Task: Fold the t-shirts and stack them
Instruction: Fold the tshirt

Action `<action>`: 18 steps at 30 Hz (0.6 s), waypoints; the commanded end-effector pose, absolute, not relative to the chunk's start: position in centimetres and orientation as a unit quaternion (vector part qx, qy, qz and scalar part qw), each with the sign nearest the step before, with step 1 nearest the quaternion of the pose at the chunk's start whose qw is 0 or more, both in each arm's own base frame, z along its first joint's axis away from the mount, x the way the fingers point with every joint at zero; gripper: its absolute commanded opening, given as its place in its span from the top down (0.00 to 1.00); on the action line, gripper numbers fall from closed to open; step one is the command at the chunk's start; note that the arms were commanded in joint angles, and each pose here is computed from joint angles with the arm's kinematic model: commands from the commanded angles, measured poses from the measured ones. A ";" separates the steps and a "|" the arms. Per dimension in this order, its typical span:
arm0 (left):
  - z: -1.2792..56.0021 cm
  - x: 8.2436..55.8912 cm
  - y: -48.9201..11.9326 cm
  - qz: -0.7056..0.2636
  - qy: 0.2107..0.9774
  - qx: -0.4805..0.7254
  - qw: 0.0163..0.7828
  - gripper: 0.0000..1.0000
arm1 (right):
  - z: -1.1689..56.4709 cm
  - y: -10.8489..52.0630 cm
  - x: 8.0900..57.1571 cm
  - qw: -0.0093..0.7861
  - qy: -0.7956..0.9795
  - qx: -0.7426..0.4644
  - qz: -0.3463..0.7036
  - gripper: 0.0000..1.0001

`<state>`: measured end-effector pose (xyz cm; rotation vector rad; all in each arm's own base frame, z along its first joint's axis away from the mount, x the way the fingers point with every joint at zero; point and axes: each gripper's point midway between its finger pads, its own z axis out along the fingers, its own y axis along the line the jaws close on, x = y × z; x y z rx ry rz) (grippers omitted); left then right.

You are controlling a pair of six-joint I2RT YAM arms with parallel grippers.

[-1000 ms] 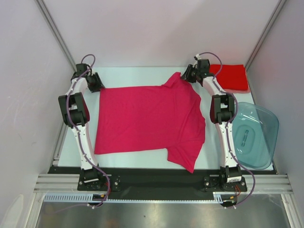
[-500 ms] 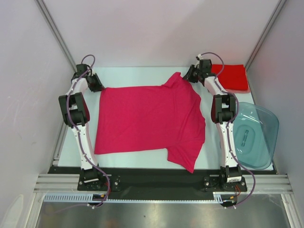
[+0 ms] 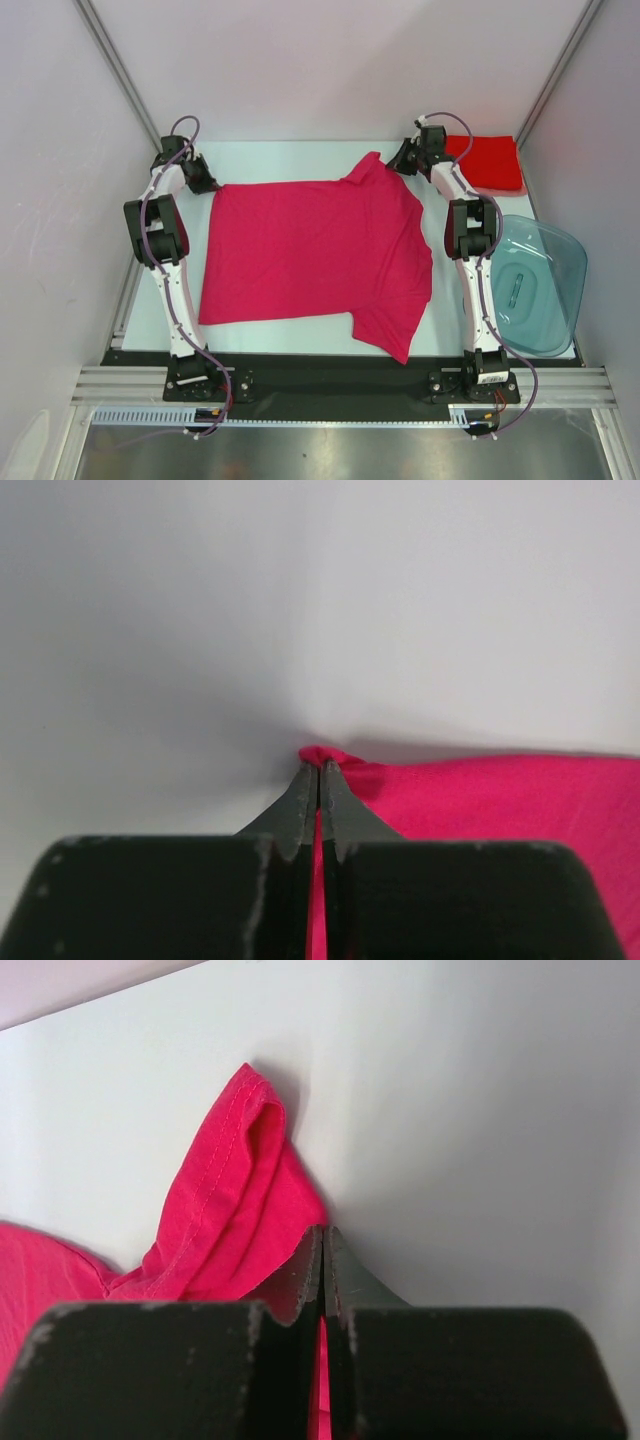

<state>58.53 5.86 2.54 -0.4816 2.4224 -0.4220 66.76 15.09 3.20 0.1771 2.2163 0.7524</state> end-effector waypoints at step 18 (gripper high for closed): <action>8.9 57.4 6.0 -0.179 0.896 -0.205 0.350 1.00 | 12.9 12.4 66.6 0.414 0.848 0.118 0.309 1.00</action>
